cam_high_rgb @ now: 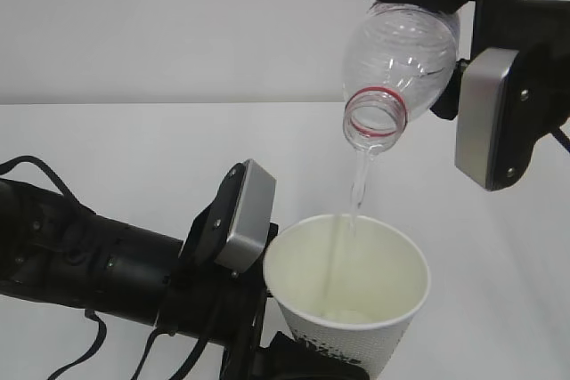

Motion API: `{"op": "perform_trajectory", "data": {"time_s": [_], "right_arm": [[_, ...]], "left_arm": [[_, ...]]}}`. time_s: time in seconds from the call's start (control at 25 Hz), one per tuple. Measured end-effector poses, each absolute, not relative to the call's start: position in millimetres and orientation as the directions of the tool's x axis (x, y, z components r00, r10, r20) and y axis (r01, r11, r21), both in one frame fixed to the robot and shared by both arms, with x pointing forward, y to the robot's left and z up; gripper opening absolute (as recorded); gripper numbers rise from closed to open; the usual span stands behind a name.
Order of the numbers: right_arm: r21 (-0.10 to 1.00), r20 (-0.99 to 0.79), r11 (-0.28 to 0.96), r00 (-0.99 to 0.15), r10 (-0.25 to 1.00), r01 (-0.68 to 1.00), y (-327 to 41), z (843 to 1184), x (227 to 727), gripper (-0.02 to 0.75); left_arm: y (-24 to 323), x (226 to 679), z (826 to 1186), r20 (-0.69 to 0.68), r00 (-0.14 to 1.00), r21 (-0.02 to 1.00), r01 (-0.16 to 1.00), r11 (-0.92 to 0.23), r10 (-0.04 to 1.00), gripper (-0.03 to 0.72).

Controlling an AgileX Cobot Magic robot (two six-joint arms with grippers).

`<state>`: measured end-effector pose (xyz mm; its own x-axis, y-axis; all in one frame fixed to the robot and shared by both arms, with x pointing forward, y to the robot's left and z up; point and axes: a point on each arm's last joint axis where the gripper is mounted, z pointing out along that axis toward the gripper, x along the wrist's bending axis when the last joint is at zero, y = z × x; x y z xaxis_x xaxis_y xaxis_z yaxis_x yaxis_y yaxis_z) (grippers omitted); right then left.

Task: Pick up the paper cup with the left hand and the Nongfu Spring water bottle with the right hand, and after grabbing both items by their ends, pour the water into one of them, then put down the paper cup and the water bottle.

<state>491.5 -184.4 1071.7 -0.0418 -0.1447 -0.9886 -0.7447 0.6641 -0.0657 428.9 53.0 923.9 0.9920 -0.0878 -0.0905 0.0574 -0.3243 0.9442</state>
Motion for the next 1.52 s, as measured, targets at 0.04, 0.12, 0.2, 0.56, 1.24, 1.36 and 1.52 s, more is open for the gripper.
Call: {"op": "perform_trajectory", "data": {"time_s": [0.04,0.12,0.2,0.56,1.24,1.36,1.52], "right_arm": [[-0.066,-0.989,0.664,-0.042,-0.145,-0.745,-184.4,1071.7,491.5,0.485],[-0.066,-0.989,0.664,-0.042,-0.145,-0.745,-184.4,1071.7,491.5,0.485],[-0.066,-0.988,0.665,-0.042,-0.145,-0.744,-184.5,1071.6,491.6,0.485],[-0.066,-0.988,0.665,-0.042,-0.145,-0.744,-184.5,1071.6,491.6,0.485],[-0.066,-0.988,0.665,-0.042,-0.145,-0.744,-184.5,1071.6,491.6,0.485],[-0.066,-0.988,0.665,-0.042,-0.145,-0.744,-184.5,1071.6,491.6,0.485],[-0.066,-0.988,0.665,-0.042,-0.145,-0.744,-184.5,1071.6,491.6,0.485]], "left_arm": [[53.0,428.9,923.9,-0.09,0.992,0.944,0.057,-0.324,-0.088,0.515],[53.0,428.9,923.9,-0.09,0.992,0.944,0.057,-0.324,-0.088,0.515],[53.0,428.8,924.0,-0.091,0.992,0.945,0.058,-0.323,-0.089,0.515],[53.0,428.8,924.0,-0.091,0.992,0.945,0.058,-0.323,-0.089,0.514],[53.0,428.8,924.0,-0.091,0.992,0.945,0.058,-0.323,-0.089,0.513],[53.0,428.8,924.0,-0.091,0.992,0.945,0.058,-0.323,-0.089,0.513],[53.0,428.8,924.0,-0.091,0.992,0.945,0.058,-0.323,-0.089,0.513]]}}
